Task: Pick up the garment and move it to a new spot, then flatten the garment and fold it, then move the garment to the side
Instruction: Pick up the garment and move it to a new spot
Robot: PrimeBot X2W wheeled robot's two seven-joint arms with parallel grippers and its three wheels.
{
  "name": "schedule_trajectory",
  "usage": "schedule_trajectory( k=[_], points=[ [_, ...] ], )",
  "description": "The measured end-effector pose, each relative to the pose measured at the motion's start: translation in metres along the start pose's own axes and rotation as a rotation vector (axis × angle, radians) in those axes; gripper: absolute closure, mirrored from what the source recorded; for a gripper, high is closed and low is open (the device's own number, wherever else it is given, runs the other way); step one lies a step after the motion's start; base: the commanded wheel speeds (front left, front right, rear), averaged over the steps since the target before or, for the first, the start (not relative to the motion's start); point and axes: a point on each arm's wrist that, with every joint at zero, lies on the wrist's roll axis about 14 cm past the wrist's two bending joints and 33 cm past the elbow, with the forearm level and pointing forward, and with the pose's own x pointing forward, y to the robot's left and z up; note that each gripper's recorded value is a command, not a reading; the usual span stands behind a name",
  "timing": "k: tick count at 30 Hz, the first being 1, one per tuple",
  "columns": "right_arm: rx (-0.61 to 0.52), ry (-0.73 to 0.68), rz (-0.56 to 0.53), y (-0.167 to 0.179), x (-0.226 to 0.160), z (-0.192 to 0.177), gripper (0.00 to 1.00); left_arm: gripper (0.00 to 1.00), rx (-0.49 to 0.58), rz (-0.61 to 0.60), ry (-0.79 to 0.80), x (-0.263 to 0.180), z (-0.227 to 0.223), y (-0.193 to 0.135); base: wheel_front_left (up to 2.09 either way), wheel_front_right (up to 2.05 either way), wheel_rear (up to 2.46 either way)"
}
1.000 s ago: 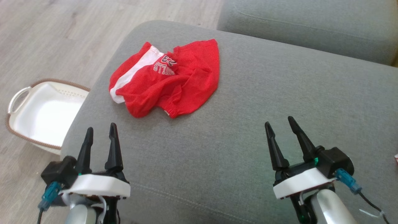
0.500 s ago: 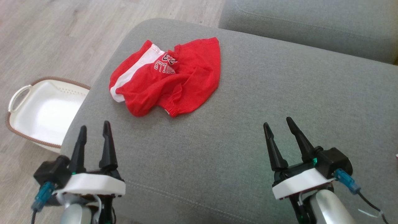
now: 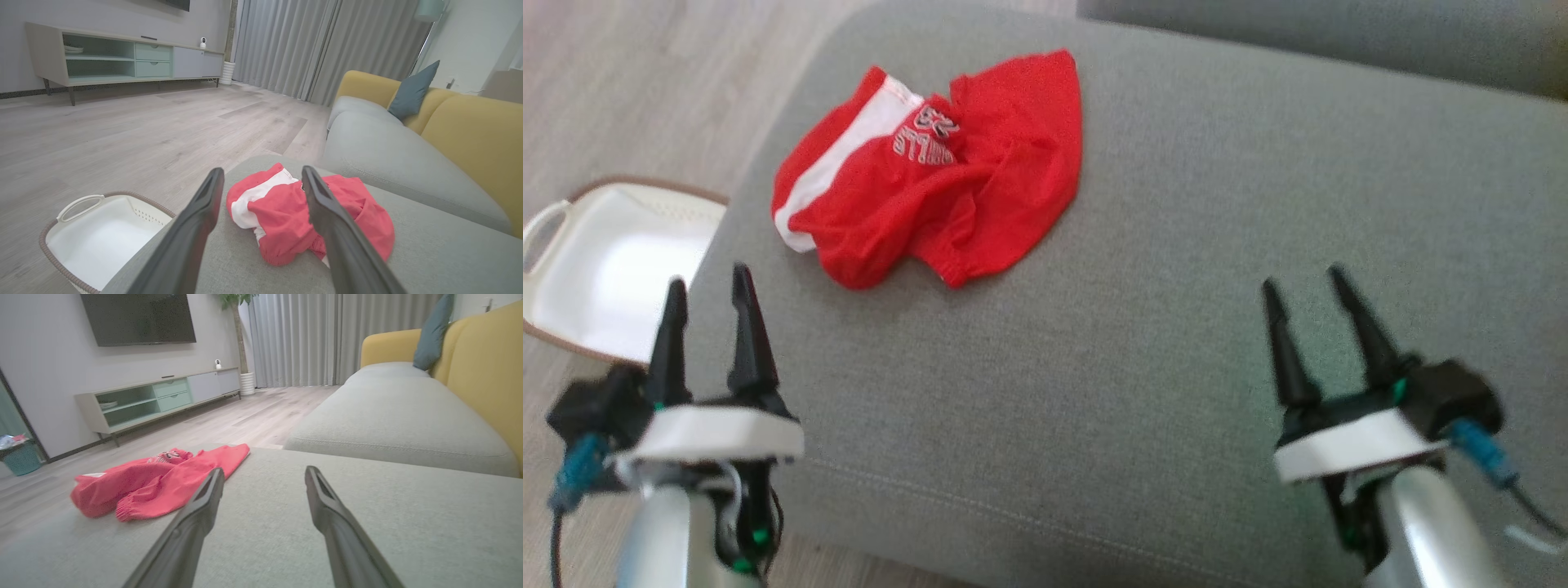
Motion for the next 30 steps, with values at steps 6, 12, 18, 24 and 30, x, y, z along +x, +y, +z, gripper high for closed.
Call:
schedule_trajectory(
  k=[6,12,18,24,30],
  points=[
    [-0.044,-0.022,-0.07,-0.033,0.017,0.009,0.0,0.0,0.049,0.01,0.077,0.031,-0.026,0.006,0.0,0.0,0.0],
    [-0.084,-0.016,-0.135,-0.065,0.031,0.007,0.0,0.0,0.149,-0.053,0.274,0.075,-0.069,0.006,0.0,0.0,0.0],
    [-0.103,-0.005,-0.161,-0.081,0.042,0.002,0.0,0.0,0.248,-0.112,0.523,0.101,-0.12,0.004,0.0,0.0,0.0],
    [-0.109,0.019,-0.182,-0.093,0.043,-0.008,0.0,0.0,0.301,-0.127,0.719,0.108,-0.161,0.006,0.0,0.0,0.0],
    [-0.115,0.039,-0.217,-0.105,0.035,-0.014,0.0,0.0,0.327,-0.144,0.801,0.118,-0.181,0.003,0.0,0.0,0.0]
  ],
)
